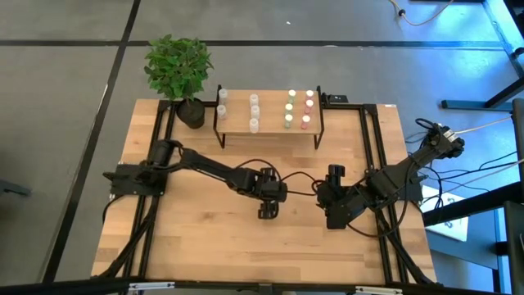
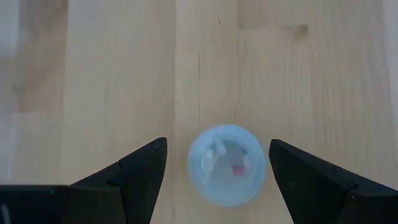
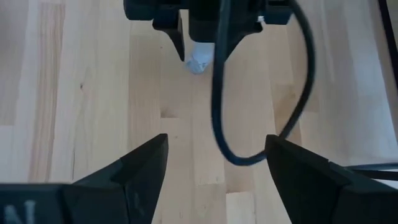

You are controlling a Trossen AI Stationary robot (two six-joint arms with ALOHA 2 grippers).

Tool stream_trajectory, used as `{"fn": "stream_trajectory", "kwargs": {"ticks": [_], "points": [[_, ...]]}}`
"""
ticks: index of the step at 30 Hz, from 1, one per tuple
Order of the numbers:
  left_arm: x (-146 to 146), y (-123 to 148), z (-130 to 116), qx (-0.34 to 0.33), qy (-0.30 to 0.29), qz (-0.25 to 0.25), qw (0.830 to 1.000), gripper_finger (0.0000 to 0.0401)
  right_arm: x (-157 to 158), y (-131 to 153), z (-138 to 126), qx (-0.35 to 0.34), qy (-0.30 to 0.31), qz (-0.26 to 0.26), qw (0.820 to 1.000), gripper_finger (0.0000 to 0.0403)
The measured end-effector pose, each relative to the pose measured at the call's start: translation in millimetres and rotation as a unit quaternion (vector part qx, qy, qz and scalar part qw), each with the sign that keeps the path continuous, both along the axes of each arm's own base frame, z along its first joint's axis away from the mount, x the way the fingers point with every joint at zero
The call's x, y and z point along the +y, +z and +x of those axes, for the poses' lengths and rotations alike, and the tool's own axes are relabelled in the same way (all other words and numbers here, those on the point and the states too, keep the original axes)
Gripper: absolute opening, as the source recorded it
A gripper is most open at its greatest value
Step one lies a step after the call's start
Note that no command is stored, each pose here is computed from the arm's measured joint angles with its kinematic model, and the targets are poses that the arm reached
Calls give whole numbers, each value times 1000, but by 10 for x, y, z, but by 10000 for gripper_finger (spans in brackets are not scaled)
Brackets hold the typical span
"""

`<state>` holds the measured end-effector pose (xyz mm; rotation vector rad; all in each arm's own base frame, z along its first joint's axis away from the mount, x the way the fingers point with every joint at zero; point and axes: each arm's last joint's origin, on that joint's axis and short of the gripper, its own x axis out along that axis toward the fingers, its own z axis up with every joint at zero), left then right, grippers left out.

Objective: Pick and place medicine bottles onto shelf by color
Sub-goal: Put the transparent pill bottle on the shelf aligned with the other transparent pill bottles

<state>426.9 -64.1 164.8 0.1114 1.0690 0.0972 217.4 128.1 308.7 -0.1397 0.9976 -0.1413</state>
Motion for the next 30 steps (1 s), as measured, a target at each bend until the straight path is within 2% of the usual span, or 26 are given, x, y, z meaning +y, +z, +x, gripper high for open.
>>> {"fn": "stream_trajectory", "kwargs": {"ticks": [7, 23, 30], "points": [[-23, -41, 10, 0, -1, 3, 1000, 265, -1, -2, -1, 1, -1, 0, 1000, 271], [-25, -35, 15, -3, -3, 4, 1000, 141, -3, 1, 2, -4, -4, -5, 1000, 271], [-42, -33, -3, 5, -3, 5, 1000, 132, -3, 1, 2, -4, -5, -5, 1000, 271]]}}
